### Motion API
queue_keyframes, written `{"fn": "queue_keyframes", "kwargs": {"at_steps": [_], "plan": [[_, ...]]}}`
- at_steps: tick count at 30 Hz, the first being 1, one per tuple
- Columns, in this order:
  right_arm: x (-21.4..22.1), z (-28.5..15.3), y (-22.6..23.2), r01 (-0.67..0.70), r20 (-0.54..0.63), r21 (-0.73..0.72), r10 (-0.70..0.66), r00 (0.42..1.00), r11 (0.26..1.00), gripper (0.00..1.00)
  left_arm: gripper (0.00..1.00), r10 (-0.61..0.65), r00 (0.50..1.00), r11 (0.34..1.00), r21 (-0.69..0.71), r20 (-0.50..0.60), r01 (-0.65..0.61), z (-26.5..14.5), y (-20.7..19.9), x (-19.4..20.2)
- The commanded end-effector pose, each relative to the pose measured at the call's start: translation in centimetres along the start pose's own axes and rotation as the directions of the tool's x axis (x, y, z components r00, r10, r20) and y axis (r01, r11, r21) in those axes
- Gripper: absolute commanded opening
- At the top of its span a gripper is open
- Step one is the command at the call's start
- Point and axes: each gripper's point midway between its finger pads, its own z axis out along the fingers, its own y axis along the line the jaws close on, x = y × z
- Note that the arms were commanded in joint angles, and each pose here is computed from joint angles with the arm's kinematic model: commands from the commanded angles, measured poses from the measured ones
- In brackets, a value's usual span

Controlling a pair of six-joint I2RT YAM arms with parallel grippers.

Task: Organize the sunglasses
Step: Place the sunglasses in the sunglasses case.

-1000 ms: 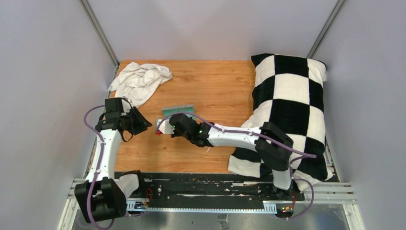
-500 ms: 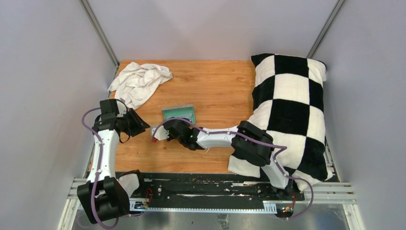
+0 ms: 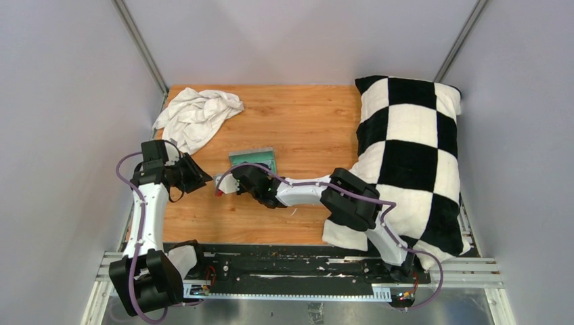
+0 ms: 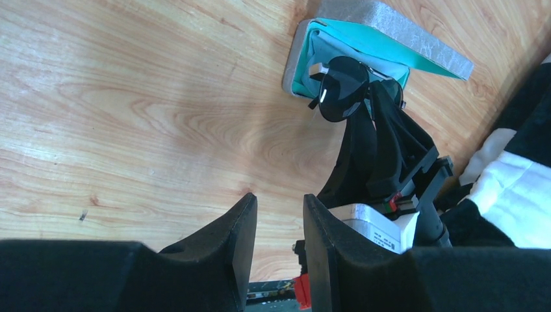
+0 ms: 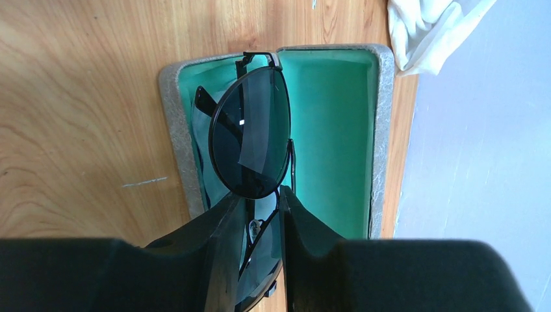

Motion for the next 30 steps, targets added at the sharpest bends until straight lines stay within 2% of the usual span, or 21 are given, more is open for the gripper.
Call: {"fn": "queue_keyframes", "kwargs": {"at_steps": [1,11,20,30], "plan": [[0.7,0.8,-0.6,0.005,-0.006,0.019,-0.005,1.0,1.0,0.3,0.37,0.002,1.0,1.0,0.021,-0.011,-0.002,-0.4,-0.2,0.4],[2.1,1.4,0.2,-0.004,-0.038,0.011,0.004,0.999,1.0,0.32,0.37,0.002,1.0,1.0,0.021,-0.011,-0.002,-0.4,-0.2,0.5],[2.7,1.8,0.9,-0.017,-0.06,0.008,0.017,0.998,1.0,0.42,0.37,0.004,1.0,1.0,0.023,-0.013,-0.004,-0.4,-0.2,0.6],[2.7,0.8,0.0,-0.062,-0.068,0.024,0.063,0.996,0.998,0.45,0.37,0.002,1.0,1.0,0.024,-0.01,-0.002,-0.4,-0.2,0.6]]}}
